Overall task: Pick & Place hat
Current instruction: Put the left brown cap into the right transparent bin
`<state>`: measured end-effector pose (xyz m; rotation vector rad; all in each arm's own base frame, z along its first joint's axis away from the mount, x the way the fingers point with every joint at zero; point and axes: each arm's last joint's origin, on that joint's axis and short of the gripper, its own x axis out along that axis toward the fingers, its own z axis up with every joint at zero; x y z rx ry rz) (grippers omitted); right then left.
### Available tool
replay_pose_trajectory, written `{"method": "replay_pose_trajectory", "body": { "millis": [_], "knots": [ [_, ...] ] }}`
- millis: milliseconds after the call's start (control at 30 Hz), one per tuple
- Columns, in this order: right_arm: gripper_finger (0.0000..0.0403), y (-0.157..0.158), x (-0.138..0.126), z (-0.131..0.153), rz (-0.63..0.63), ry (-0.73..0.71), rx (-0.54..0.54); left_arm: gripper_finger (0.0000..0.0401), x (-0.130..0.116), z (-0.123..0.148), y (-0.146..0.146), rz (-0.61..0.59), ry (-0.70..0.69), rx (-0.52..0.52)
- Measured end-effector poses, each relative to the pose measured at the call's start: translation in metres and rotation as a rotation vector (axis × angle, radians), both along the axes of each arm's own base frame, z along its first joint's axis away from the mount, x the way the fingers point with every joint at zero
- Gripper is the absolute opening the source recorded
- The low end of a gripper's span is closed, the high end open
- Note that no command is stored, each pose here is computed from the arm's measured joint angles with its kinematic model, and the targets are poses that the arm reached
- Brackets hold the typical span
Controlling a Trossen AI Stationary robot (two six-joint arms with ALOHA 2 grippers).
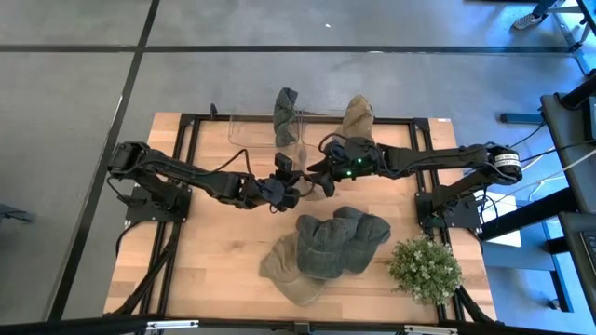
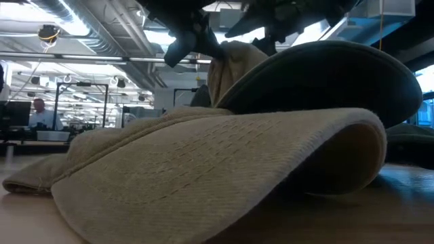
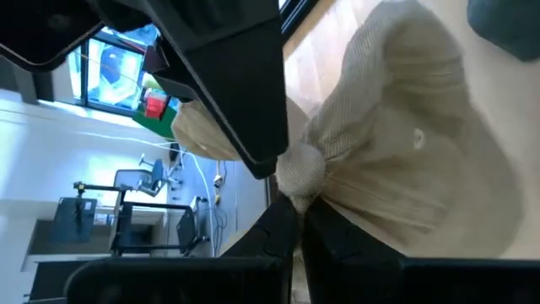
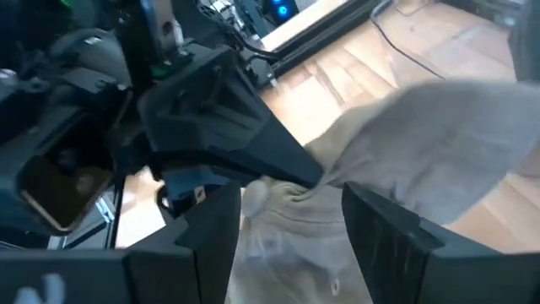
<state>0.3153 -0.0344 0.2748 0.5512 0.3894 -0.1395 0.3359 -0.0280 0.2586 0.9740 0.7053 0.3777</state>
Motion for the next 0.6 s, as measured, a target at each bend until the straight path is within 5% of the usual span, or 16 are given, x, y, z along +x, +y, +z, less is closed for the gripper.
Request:
{"method": "replay_pose_trajectory", "body": {
  "millis": [400, 600],
  "knots": [
    [0.0208, 0.001, 0.011, -0.010, 0.066, -0.012, 0.028, 0.0004, 0.000, 0.001, 0.001, 0.023, -0.012, 0.004],
    [0.0166, 0.000, 0.012, -0.011, 0.050, -0.009, 0.015, 0.0004, 0.000, 0.000, 0.001, 0.026, -0.005, 0.007]
  ]
}}
